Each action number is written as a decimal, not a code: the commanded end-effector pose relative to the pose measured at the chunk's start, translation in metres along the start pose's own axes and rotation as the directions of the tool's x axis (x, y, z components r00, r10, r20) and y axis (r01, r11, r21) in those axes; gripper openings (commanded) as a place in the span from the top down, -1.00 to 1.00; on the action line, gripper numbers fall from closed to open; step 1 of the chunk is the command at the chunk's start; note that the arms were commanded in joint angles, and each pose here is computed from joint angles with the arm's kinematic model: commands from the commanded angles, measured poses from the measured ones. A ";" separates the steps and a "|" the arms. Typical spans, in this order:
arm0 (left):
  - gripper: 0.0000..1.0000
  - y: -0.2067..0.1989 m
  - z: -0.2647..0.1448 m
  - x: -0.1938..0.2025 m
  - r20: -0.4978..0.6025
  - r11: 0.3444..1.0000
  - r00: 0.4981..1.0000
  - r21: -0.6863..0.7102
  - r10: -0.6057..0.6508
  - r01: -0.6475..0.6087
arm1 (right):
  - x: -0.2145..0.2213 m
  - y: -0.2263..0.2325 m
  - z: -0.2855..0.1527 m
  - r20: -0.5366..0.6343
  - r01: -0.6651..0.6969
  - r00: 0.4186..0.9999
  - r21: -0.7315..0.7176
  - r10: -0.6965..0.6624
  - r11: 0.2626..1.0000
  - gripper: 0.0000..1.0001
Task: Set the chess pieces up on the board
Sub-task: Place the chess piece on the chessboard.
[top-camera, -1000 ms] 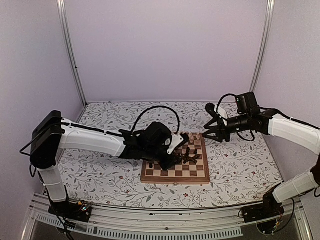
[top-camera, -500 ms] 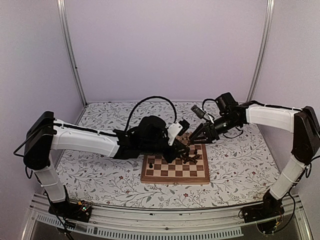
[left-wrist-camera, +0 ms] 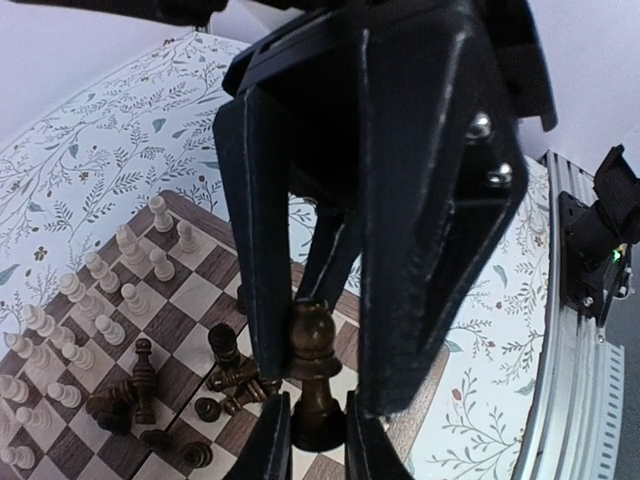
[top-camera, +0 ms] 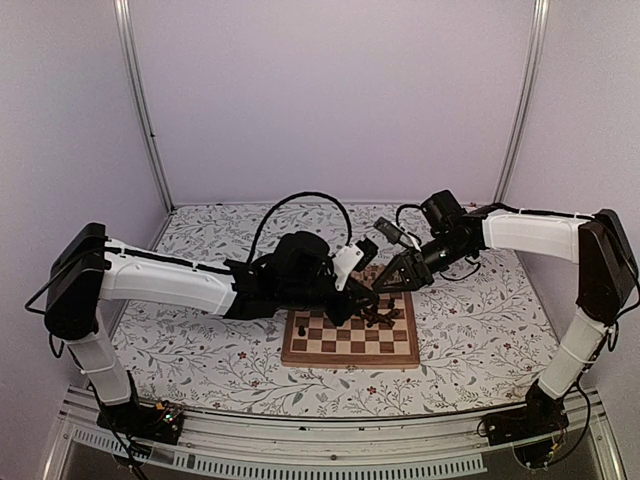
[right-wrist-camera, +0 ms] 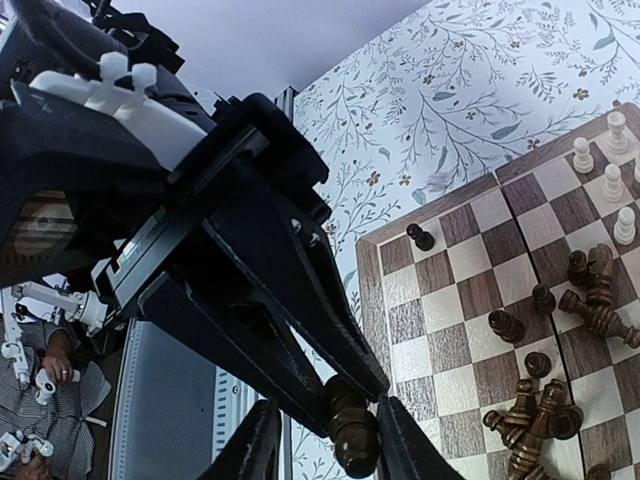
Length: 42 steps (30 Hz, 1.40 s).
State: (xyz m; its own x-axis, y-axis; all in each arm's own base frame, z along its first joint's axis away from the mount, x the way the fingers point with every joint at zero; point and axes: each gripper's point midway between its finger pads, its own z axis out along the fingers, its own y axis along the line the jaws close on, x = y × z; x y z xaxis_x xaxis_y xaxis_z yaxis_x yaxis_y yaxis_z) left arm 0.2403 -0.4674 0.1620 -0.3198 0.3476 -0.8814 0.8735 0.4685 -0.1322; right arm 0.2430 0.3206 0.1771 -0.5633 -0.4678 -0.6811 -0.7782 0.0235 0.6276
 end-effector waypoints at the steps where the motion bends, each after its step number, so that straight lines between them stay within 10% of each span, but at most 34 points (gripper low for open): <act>1: 0.76 -0.006 -0.008 -0.020 0.056 1.000 0.998 0.012 0.003 -0.004 | -0.005 0.001 0.004 0.000 -0.006 1.000 -0.022 0.006 1.000 0.45; 7: 0.71 -0.006 -0.006 -0.020 0.052 1.000 0.999 0.006 0.007 -0.007 | -0.006 0.002 0.003 0.004 -0.003 1.000 -0.024 0.004 1.000 0.80; 22: -0.38 0.060 -0.104 -0.049 -0.022 0.940 0.997 -0.332 0.074 -0.077 | 0.007 -0.016 -0.006 -0.190 0.318 0.945 0.344 -0.266 0.884 0.95; 31: -0.36 0.150 -0.124 -0.049 -0.081 0.835 0.996 -0.546 0.033 -0.072 | 0.051 -0.018 0.023 -0.486 0.582 0.785 0.368 -0.384 0.725 0.97; 42: -0.34 0.180 -0.140 -0.026 -0.041 0.842 0.998 -0.539 -0.036 0.008 | 0.085 -0.032 0.053 -0.598 0.605 0.720 0.290 -0.353 0.742 0.98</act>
State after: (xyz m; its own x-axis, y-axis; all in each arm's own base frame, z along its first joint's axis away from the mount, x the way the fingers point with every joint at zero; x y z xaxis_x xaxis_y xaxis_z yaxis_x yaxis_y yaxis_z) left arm 0.3581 -0.2781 0.2086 -0.4098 0.3810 -0.8288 0.5255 0.8413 0.1269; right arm 0.2086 0.3262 0.0980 0.0131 -0.8412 -0.5406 -0.9985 0.0180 -0.0522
